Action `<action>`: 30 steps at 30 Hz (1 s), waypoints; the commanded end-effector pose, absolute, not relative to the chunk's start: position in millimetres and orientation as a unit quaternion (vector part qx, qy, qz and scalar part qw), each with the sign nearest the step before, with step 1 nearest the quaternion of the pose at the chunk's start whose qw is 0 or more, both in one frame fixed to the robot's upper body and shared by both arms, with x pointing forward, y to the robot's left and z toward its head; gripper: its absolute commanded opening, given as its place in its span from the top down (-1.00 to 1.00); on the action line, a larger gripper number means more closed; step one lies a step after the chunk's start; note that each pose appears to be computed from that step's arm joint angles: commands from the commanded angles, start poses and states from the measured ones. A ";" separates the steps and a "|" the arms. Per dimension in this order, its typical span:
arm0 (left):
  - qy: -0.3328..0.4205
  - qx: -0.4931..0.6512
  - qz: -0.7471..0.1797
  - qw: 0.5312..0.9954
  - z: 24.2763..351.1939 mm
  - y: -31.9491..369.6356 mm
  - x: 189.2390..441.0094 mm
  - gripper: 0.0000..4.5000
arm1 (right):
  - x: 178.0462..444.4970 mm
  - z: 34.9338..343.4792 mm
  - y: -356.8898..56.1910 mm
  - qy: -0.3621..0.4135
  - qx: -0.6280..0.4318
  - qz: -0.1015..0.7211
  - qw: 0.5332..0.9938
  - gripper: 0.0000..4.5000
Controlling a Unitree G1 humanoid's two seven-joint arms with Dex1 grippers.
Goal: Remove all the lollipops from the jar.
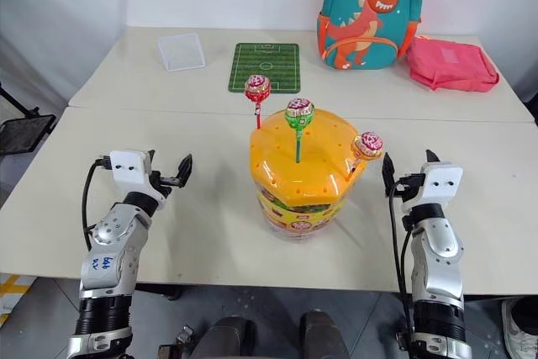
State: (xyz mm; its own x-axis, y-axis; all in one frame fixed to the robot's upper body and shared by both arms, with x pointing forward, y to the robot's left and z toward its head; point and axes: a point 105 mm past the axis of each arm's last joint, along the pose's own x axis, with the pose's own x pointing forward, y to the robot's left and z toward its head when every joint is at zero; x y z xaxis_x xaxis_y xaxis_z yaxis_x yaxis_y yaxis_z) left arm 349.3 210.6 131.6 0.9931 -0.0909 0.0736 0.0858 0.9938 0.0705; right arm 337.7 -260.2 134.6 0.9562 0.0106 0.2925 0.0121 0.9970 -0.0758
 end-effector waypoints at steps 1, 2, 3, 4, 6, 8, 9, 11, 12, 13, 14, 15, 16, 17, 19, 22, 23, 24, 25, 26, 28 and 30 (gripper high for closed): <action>-0.053 0.106 -0.046 0.992 140.5 210.2 348.7 -1.00 | 334.3 143.8 -254.5 -0.176 -0.027 0.029 0.984 -1.00; -0.060 0.105 -0.044 0.992 142.1 212.1 348.9 -1.00 | 332.8 146.3 -251.4 -0.186 -0.025 0.042 0.981 -1.00; -0.066 0.084 -0.052 0.993 144.1 212.4 349.1 -1.00 | 329.9 149.2 -248.3 -0.197 -0.026 0.057 0.978 -1.00; -0.077 0.055 -0.072 0.993 147.8 211.1 348.9 -1.00 | 326.0 151.5 -243.5 -0.202 -0.026 0.084 0.975 -1.00; -0.107 0.045 -0.153 0.981 160.7 202.0 346.5 -1.00 | 311.4 158.8 -240.1 -0.208 -0.018 0.144 0.967 -1.00; -0.123 0.054 -0.249 0.959 174.0 193.4 345.2 -1.00 | 291.8 169.1 -247.5 -0.204 -0.016 0.195 0.959 -1.00; -0.132 0.039 -0.312 0.940 187.0 194.6 343.7 -1.00 | 276.7 181.6 -259.5 -0.205 -0.024 0.214 0.955 -1.00; -0.134 0.013 -0.391 0.911 206.4 203.6 340.5 -1.00 | 252.0 206.0 -269.5 -0.221 -0.029 0.256 0.941 -1.00; -0.130 0.002 -0.409 0.903 212.0 208.4 340.5 -1.00 | 246.1 213.4 -272.2 -0.227 -0.033 0.261 0.938 -1.00; -0.118 -0.009 -0.432 0.894 218.5 212.8 340.7 -1.00 | 237.6 224.4 -274.8 -0.239 -0.034 0.271 0.932 -1.00; -0.104 -0.014 -0.464 0.879 227.3 215.3 338.6 -1.00 | 229.9 234.0 -277.9 -0.240 -0.042 0.276 0.930 -1.00; -0.092 -0.023 -0.493 0.865 236.4 216.2 336.0 -1.00 | 219.3 245.0 -274.9 -0.252 -0.048 0.299 0.919 -1.00; -0.084 -0.029 -0.512 0.854 242.2 217.5 333.7 -1.00 | 212.1 251.4 -270.9 -0.259 -0.052 0.317 0.911 -1.00; -0.073 -0.034 -0.537 0.840 248.2 216.6 330.8 -1.00 | 204.7 258.4 -266.6 -0.262 -0.043 0.335 0.904 -1.00; -0.061 -0.050 -0.571 0.817 258.2 216.6 326.9 -1.00 | 192.8 269.2 -257.7 -0.267 -0.012 0.361 0.894 -1.00; -0.064 -0.070 -0.618 0.781 275.0 210.4 325.8 -1.00 | 172.3 275.0 -237.8 -0.260 -0.003 0.406 0.876 -1.00; -0.067 -0.071 -0.628 0.772 278.9 208.9 326.7 -1.00 | 168.2 273.5 -230.2 -0.248 -0.005 0.419 0.874 -1.00; -0.073 -0.065 -0.641 0.761 282.4 201.5 328.8 -1.00 | 163.1 273.1 -221.1 -0.251 -0.015 0.434 0.865 -1.00; -0.076 -0.055 -0.658 0.747 283.1 190.0 330.4 -1.00 | 159.8 270.4 -211.1 -0.246 -0.018 0.453 0.856 -1.00; -0.077 -0.040 -0.674 0.734 282.0 177.6 332.5 -1.00 | 157.9 269.1 -203.8 -0.258 -0.033 0.461 0.849 -1.00; -0.087 -0.010 -0.692 0.717 279.7 159.7 335.7 -1.00 | 158.7 267.9 -200.0 -0.265 -0.025 0.454 0.851 -1.00; -0.108 0.003 -0.703 0.702 283.2 146.9 337.3 -1.00 | 158.0 263.3 -202.4 -0.262 -0.037 0.442 0.857 -1.00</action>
